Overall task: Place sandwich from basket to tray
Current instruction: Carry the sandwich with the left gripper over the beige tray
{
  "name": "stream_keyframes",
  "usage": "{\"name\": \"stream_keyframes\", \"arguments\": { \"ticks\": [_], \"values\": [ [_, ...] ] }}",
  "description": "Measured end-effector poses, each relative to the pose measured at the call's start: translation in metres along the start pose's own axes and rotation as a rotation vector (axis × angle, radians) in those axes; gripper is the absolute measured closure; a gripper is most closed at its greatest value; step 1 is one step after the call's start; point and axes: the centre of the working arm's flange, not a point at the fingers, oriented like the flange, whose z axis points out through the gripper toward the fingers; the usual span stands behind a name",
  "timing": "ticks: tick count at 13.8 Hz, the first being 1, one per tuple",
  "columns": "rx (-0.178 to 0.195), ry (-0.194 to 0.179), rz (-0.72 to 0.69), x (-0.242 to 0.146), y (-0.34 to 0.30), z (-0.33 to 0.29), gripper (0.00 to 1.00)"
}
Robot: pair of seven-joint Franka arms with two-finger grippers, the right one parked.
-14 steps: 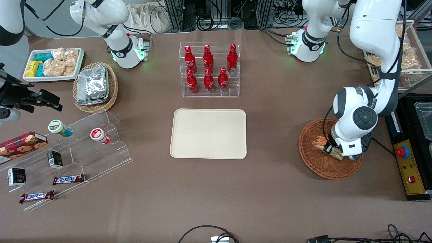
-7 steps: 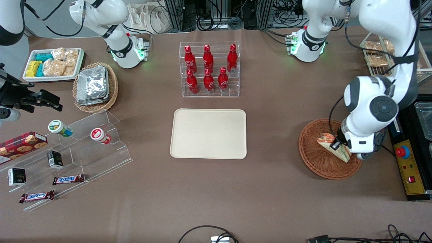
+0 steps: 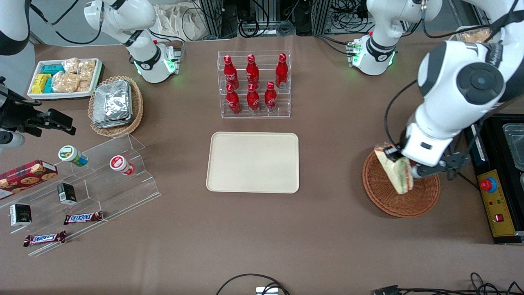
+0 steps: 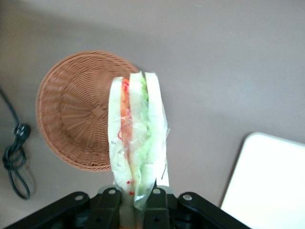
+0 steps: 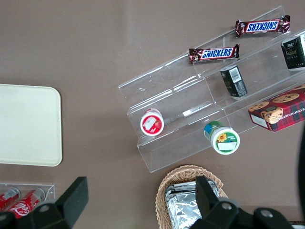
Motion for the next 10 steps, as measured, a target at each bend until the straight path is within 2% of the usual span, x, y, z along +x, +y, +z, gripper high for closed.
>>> {"name": "stream_keyframes", "arguments": {
  "ticks": [3,6,8,10],
  "values": [
    [-0.025,-0.02,0.216,-0.033,0.08,0.01,0.83],
    [-0.046,-0.052,0.312,-0.066,0.15,0.043,0.83],
    [-0.067,-0.033,0.34,-0.073,0.183,0.071,0.83],
    [-0.045,-0.016,0.359,-0.077,0.208,0.108,0.83]
  ]
}}
